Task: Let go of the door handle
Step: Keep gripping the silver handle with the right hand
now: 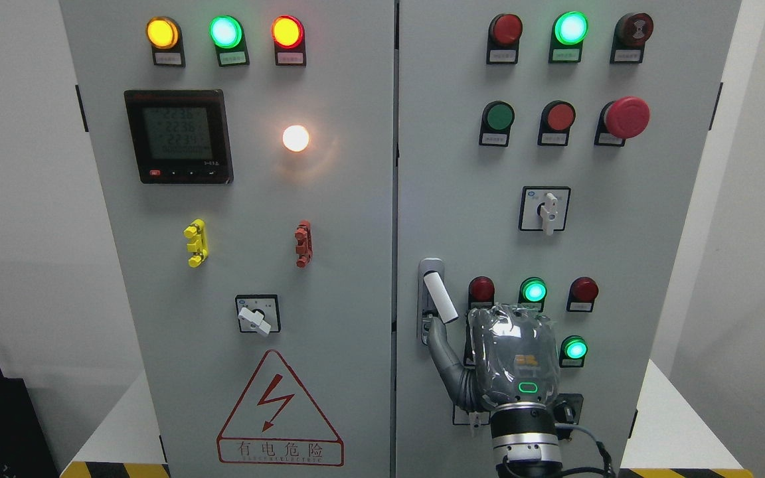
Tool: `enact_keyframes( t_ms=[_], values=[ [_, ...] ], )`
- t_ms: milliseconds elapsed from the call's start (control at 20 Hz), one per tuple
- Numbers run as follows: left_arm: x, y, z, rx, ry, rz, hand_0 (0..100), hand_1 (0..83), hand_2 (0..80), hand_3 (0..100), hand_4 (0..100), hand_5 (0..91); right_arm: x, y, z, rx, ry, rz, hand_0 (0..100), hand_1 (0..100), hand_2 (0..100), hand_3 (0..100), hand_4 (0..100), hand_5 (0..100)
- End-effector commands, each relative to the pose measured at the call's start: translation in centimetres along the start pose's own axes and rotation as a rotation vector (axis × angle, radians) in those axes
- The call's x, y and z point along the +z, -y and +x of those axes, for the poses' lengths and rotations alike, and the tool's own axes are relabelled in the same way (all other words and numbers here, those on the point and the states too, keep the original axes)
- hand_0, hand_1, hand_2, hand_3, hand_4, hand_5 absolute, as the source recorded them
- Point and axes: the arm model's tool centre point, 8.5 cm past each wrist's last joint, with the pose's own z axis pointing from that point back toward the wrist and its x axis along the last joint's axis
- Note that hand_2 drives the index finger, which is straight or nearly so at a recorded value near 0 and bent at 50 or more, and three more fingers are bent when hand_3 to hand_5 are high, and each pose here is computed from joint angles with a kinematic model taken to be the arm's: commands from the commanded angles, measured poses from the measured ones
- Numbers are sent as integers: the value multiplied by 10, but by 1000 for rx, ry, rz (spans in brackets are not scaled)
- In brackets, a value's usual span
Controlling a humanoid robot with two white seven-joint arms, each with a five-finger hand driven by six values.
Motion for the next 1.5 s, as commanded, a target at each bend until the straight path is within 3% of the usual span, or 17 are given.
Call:
enact_keyframes(
  t_ms=[0,1452],
  values=[
    [-1,2,10,1,30,-5,120,389,0,0,0,0,0,1,0,-1,-1,-8,579,48,982,1000,999,978],
    [-1,2,10,-1,30,-6,120,389,0,0,0,0,0,3,-4,-2,-12,-13,587,76,980,1000,1000,978]
  ],
)
